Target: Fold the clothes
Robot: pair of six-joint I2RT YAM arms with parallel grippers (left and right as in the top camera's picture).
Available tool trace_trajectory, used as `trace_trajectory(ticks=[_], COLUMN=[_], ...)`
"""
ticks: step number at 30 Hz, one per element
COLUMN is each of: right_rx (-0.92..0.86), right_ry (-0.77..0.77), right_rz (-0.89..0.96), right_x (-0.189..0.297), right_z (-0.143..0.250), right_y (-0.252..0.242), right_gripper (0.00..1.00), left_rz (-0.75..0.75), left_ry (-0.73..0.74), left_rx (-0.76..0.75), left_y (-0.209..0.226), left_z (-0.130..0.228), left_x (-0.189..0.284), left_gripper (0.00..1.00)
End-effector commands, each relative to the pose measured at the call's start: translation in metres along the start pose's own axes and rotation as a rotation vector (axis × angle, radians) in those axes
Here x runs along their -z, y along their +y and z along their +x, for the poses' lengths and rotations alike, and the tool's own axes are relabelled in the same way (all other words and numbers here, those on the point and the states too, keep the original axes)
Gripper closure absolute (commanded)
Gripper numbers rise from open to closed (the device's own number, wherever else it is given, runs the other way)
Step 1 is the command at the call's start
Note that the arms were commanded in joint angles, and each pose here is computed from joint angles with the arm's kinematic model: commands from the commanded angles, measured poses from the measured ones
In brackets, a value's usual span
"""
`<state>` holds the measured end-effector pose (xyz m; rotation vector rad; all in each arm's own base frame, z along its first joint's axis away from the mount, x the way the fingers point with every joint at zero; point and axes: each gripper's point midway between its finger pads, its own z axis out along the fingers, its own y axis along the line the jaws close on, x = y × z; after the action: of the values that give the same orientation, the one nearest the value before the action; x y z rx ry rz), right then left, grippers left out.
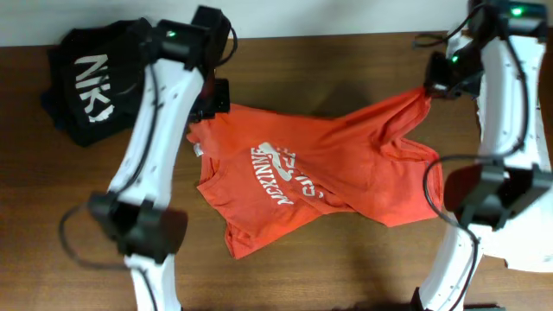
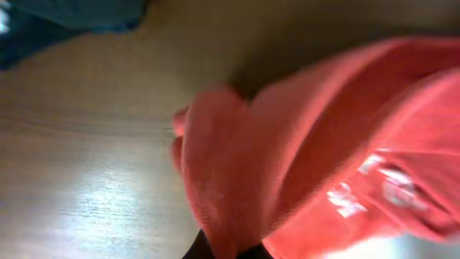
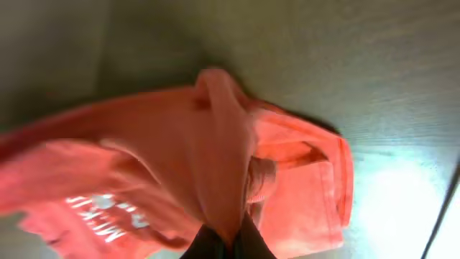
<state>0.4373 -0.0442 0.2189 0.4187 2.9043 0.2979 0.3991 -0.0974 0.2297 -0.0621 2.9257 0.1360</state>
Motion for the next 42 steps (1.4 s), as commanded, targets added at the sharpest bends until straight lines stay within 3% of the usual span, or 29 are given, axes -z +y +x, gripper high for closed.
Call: trace_trajectory(ticks=[1,6,11,14,17,19,21,24,27,30,35,38,40,42], right_rx=[0.032,0.086,0.104,0.089,0.026,0.005,-0.016,-0.031,-0.042,0.023,0.085,0.090,0.084,0.080], right_ry=[-0.234,-0.570,-0.761,-0.753,-0.695,-0.582,-0.500,-0.452,-0.489,-0.548,-0.700,-0.767,-0.778,-0.760], right_rz=[-0.062,-0.116,-0.211,-0.182,-0.060,-0.020,-0.011,0.011,0.005,-0.068,-0.169,-0.187,-0.187,-0.185], right_x=[0.099,0.231,0.298,0.293,0.264,0.212,0.178,0.157,0.178,0.212,0.274,0.296,0.298,0.290], right_z=[0.018,0.090,0.162,0.155,0.108,0.052,0.029,0.017,0.027,0.053,0.110,0.134,0.135,0.117], right_y=[0.025,0.044,0.057,0.052,0.032,0.025,0.022,0.013,0.010,0.027,0.049,0.052,0.051,0.051], right_gripper=[0.96,0.91,0.93,0.93,0.96,0.96,0.96,0.96,0.96,0.96,0.96,0.96,0.96,0.96], left_rz=[0.126,0.245,0.285,0.141,-0.002,-0.099,-0.163,-0.099,-0.049,0.107,0.311,0.333,0.305,0.268], left_ry=[-0.309,-0.663,-0.875,-0.901,-0.839,-0.715,-0.594,-0.410,-0.369,-0.473,-0.710,-0.817,-0.829,-0.769], left_rx=[0.040,0.101,0.152,0.225,0.247,0.240,0.232,0.190,0.201,0.152,0.147,0.154,0.169,0.176], left_y=[0.020,0.072,0.111,0.136,0.140,0.127,0.122,0.109,0.112,0.096,0.091,0.100,0.106,0.105], left_z=[0.026,0.104,0.168,0.160,0.127,0.072,0.029,0.002,0.008,0.026,0.099,0.134,0.135,0.112], left_x=[0.128,0.251,0.304,0.301,0.282,0.241,0.194,0.134,0.131,0.176,0.267,0.297,0.298,0.280], left_gripper=[0.99,0.99,1.00,0.99,0.99,0.99,0.99,0.99,0.99,0.99,0.99,1.00,0.99,0.99])
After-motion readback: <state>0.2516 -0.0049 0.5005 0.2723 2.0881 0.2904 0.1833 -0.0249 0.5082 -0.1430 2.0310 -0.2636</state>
